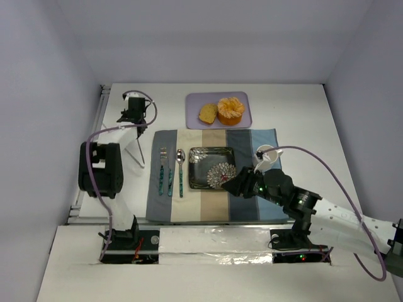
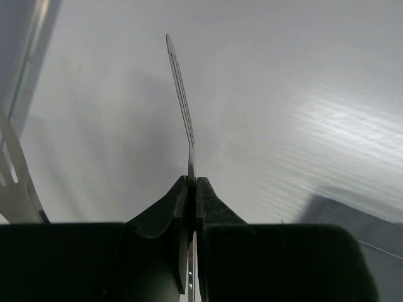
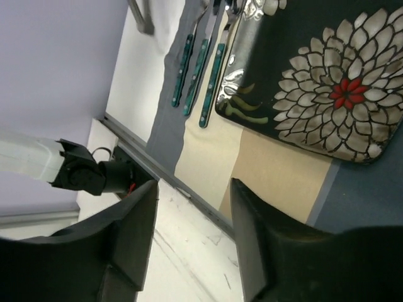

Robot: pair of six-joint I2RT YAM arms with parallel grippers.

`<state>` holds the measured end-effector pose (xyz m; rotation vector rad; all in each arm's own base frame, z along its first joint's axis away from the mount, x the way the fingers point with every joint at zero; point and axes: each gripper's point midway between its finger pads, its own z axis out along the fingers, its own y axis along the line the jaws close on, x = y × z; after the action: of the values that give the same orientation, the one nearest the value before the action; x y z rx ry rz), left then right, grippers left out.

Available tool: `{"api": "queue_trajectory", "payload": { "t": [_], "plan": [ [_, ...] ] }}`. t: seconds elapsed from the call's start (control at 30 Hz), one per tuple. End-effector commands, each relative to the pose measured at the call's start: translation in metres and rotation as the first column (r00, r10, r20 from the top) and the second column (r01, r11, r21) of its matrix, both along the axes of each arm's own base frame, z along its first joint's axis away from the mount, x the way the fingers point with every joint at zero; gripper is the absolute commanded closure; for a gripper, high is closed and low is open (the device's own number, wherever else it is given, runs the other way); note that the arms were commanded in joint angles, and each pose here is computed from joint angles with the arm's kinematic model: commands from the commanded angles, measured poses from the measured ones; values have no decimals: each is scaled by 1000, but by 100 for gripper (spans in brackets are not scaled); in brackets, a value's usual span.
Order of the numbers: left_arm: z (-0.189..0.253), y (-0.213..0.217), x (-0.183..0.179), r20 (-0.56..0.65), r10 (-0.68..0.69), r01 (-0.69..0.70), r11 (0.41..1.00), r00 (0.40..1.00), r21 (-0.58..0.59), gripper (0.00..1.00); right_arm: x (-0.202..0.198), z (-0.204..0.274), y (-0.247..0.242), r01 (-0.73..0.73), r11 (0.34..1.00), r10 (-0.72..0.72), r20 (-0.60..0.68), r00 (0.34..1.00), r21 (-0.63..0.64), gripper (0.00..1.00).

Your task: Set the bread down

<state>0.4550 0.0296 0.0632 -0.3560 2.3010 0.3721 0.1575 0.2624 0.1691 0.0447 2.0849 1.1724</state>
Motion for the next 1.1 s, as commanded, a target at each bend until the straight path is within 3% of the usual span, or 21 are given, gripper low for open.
{"api": "queue_trajectory", "payload": {
  "t": [0.0, 0.07, 0.13, 0.23, 0.27, 0.33, 0.37, 0.43, 0.5, 0.53, 0.57, 0.63, 0.67, 0.7, 0.73, 0.77, 0.93, 1.07],
  "plan": [
    [107, -34, 12, 279, -46, 58, 998, 959, -32, 100, 4, 44, 20, -56, 995, 50, 76, 996, 84, 43],
    [144, -71, 4, 366, -116, 150, 986, 924, -66, 100, 8, 51, 30, -72, 994, 65, 83, 994, 84, 28],
    [165, -93, -5, 419, -152, 221, 968, 895, -121, 100, 12, 59, 42, -92, 990, 83, 95, 992, 103, 22],
    [206, -140, -31, 566, -234, 446, 853, 790, -270, 100, 12, 76, 58, -144, 977, 125, 125, 984, 155, 13],
    [234, -158, -51, 638, -278, 562, 772, 718, -296, 100, 14, 77, 65, -157, 974, 136, 130, 982, 165, 12],
    [249, -175, -73, 707, -269, 649, 680, 654, -342, 100, 14, 93, 73, -189, 957, 150, 181, 972, 222, 11],
    [271, -186, -95, 760, -288, 728, 599, 583, -332, 100, 17, 95, 76, -184, 956, 142, 189, 972, 230, 10],
    [282, -198, -117, 804, -252, 786, 493, 538, -372, 100, 27, 108, 76, -148, 952, 88, 220, 971, 269, 5],
    [309, -214, -159, 871, -240, 882, 319, 429, -347, 100, 32, 119, 80, -145, 944, 70, 250, 966, 296, 0],
    [308, -215, -160, 877, -212, 883, 298, 431, -362, 100, 33, 122, 83, -151, 942, 72, 259, 963, 300, 0],
    [319, -219, -179, 901, -207, 914, 231, 381, -333, 100, 33, 125, 88, -170, 939, 87, 269, 959, 301, 0],
    [314, -223, -195, 917, -178, 931, 149, 358, -334, 100, 27, 138, 102, -248, 916, 150, 304, 941, 316, 0],
    [333, -225, -216, 951, -139, 961, 56, 277, -272, 100, 24, 142, 107, -278, 903, 174, 313, 934, 329, 0],
    [324, -227, -223, 952, -133, 961, 17, 276, -276, 100, 18, 143, 113, -325, 885, 219, 318, 922, 333, 0],
    [336, -227, -235, 972, -107, 977, -20, 208, -212, 100, 14, 151, 115, -349, 864, 230, 333, 914, 362, 0],
    [334, -231, -243, 970, -100, 970, -80, 220, -228, 100, 13, 151, 117, -361, 857, 240, 335, 911, 367, 0],
    [333, -232, -263, 983, -49, 969, -164, 179, -185, 100, 15, 137, 132, -385, 855, 284, 307, 908, 347, 0],
    [331, -233, -265, 984, -30, 968, -176, 176, -178, 100, 9, 124, 153, -438, 833, 353, 285, 891, 338, 0]
  ]
}}
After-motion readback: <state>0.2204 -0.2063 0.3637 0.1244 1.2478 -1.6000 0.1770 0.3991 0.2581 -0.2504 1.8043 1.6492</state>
